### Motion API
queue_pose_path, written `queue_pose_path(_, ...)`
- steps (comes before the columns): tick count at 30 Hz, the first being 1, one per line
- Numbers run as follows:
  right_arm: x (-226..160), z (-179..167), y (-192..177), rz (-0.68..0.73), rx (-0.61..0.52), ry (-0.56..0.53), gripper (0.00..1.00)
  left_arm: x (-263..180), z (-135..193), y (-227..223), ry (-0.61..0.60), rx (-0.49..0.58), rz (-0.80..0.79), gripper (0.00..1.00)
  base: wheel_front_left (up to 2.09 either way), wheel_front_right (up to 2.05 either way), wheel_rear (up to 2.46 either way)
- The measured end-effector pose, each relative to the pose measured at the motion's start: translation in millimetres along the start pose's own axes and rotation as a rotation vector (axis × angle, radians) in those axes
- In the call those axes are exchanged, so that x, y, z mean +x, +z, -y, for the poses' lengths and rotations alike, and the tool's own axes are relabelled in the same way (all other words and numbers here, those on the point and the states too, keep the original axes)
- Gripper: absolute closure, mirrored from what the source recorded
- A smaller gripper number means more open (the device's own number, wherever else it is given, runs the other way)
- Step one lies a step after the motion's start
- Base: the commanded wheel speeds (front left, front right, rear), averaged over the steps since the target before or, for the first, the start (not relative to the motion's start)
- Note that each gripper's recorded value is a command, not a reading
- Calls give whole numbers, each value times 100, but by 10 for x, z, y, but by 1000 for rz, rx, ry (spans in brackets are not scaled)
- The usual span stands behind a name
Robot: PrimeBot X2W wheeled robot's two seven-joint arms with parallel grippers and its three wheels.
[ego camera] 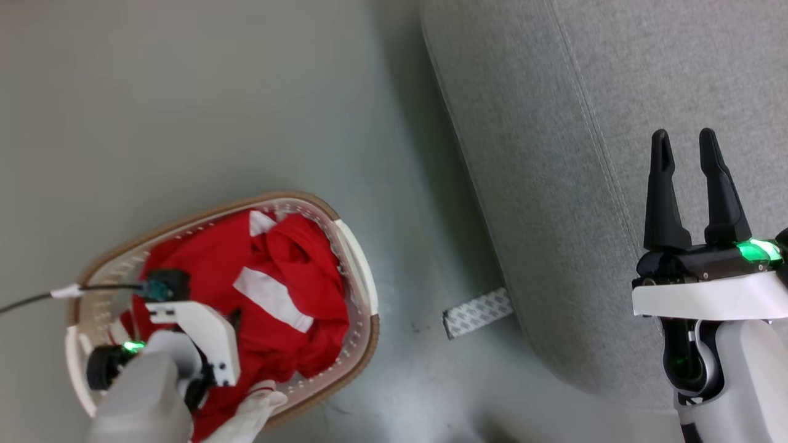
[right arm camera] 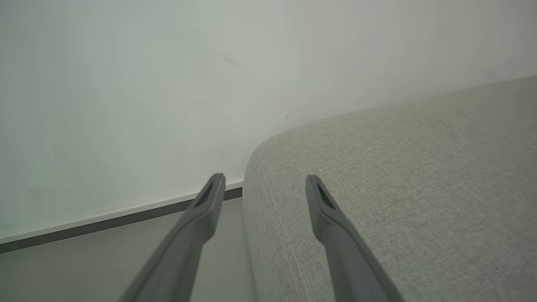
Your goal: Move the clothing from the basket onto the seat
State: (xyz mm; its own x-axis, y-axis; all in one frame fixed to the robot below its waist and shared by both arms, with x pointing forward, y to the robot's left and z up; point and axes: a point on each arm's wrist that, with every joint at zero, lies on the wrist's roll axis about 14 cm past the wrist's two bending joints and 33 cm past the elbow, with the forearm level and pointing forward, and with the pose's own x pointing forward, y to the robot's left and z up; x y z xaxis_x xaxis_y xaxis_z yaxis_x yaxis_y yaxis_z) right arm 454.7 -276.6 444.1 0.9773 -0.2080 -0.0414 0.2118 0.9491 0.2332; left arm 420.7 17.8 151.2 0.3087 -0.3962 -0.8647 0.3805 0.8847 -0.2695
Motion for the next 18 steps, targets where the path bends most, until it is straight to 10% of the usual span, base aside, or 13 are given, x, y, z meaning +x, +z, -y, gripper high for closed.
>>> queue_pose_path(12,-44,297,-282,-86,-30,-82,0,548,93,-116,-36,30,-114,0,0,0,0)
queue_pose_path(16,-59,312,-280,-89,-31,-87,0,560,117,-101,-42,38,-108,100,0,0,0)
queue_pose_path(18,-61,307,-268,-87,-29,-86,0,537,113,-70,-39,44,-95,100,0,0,0)
